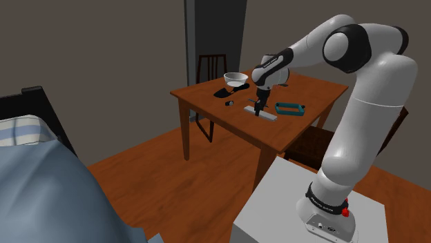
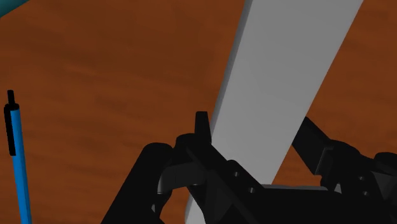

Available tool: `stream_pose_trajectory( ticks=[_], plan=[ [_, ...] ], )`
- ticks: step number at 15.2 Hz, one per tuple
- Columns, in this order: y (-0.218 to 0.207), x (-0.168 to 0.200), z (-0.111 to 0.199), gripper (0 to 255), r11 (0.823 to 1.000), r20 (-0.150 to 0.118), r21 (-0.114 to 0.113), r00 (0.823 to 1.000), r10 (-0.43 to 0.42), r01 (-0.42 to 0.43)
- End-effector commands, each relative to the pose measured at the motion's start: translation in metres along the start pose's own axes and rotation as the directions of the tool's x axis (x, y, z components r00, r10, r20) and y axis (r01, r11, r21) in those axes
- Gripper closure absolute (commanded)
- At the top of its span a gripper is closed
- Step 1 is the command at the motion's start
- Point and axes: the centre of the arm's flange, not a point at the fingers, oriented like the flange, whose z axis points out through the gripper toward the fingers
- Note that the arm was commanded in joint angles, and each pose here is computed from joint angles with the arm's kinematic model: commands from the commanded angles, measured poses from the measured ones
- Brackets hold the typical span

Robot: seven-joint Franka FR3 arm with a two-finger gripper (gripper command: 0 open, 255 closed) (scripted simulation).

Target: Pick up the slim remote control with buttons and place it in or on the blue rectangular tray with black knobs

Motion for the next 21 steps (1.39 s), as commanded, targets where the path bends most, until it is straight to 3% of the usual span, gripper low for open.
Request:
stream_pose_trajectory(
  ticks=[1,18,21],
  plan=[
    [0.000,0.000,-0.011,255,1.000,0.000,0.000,1.000,0.000,0.000],
    [0.001,0.000,-0.096,255,1.000,0.000,0.000,1.000,0.000,0.000],
    [0.036,-0.019,-0.096,255,1.000,0.000,0.000,1.000,0.000,0.000]
  ],
)
